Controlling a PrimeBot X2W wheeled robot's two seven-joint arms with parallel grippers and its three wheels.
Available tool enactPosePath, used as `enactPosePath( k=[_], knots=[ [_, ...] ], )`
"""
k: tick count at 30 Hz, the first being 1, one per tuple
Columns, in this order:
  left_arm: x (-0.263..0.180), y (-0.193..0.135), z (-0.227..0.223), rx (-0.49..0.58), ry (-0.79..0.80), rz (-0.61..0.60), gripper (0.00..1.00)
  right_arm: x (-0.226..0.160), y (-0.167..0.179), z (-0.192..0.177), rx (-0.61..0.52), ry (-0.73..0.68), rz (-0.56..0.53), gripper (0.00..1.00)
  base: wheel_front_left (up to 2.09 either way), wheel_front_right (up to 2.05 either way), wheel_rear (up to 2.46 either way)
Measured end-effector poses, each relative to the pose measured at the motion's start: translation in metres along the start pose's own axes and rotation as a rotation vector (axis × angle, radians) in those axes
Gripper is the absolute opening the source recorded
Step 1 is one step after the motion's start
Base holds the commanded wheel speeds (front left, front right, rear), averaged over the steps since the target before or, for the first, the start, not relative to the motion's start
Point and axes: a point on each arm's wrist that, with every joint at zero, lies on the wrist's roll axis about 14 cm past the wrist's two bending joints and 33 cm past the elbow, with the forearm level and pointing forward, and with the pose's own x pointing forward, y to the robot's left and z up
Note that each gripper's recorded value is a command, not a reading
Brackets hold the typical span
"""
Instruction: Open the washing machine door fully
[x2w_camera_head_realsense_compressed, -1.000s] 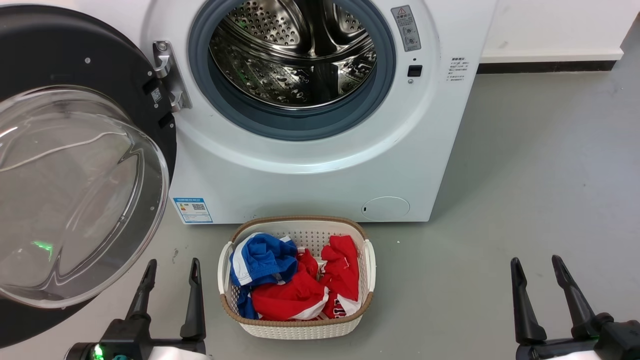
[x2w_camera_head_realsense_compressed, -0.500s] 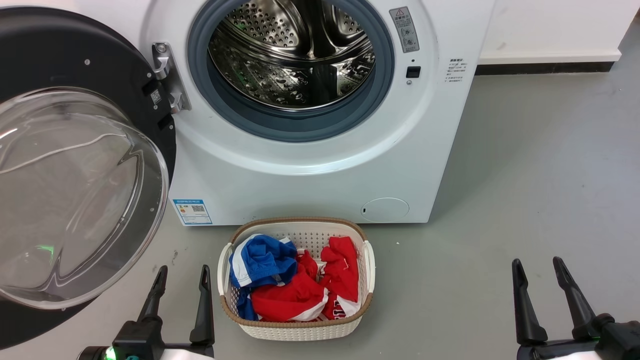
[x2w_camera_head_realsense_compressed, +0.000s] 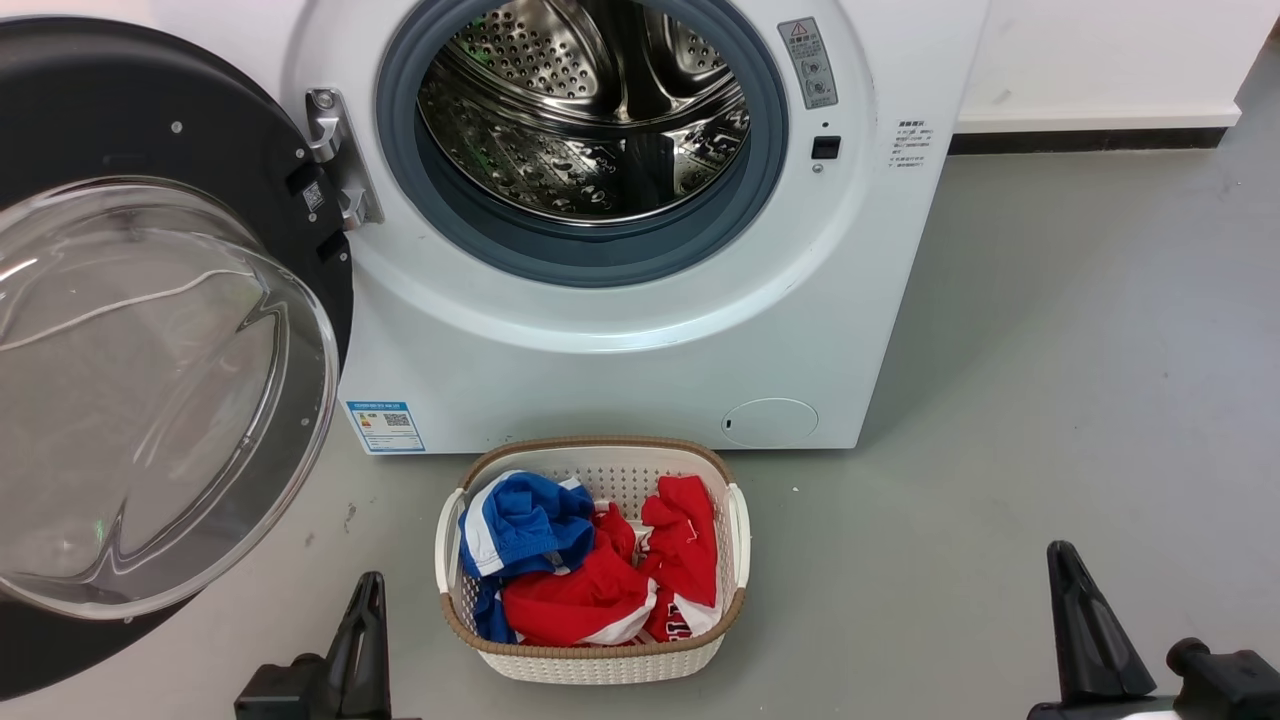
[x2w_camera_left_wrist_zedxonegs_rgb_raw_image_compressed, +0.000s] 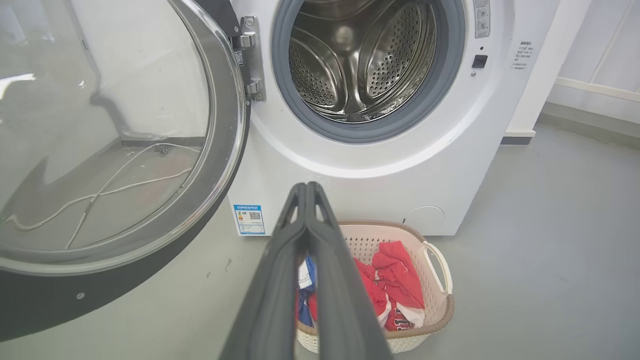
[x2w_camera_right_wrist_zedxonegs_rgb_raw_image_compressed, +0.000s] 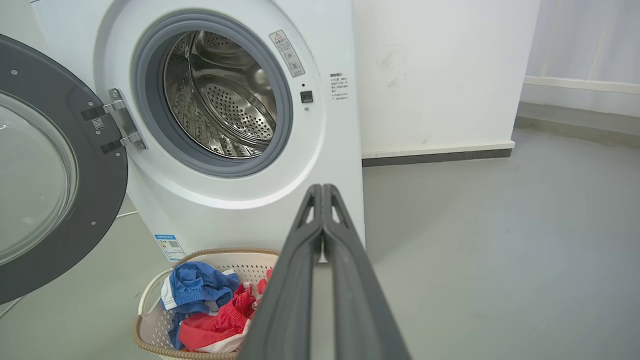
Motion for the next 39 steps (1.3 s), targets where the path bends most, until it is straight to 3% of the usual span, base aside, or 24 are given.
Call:
enactPosePath(
  k=[19,39],
  knots=[
    [0.006,0.014,-0.011,-0.364,0.07,0.08,0.0,0.009,-0.011,-0.009,0.352,0.032,-0.074,0.0,0.0,0.0,0.0],
    [0.019,0.019,-0.009,-0.682,0.082,0.108,0.0,0.021,-0.017,-0.013,0.647,0.047,-0.114,0.0,0.0,0.0,0.0]
  ],
)
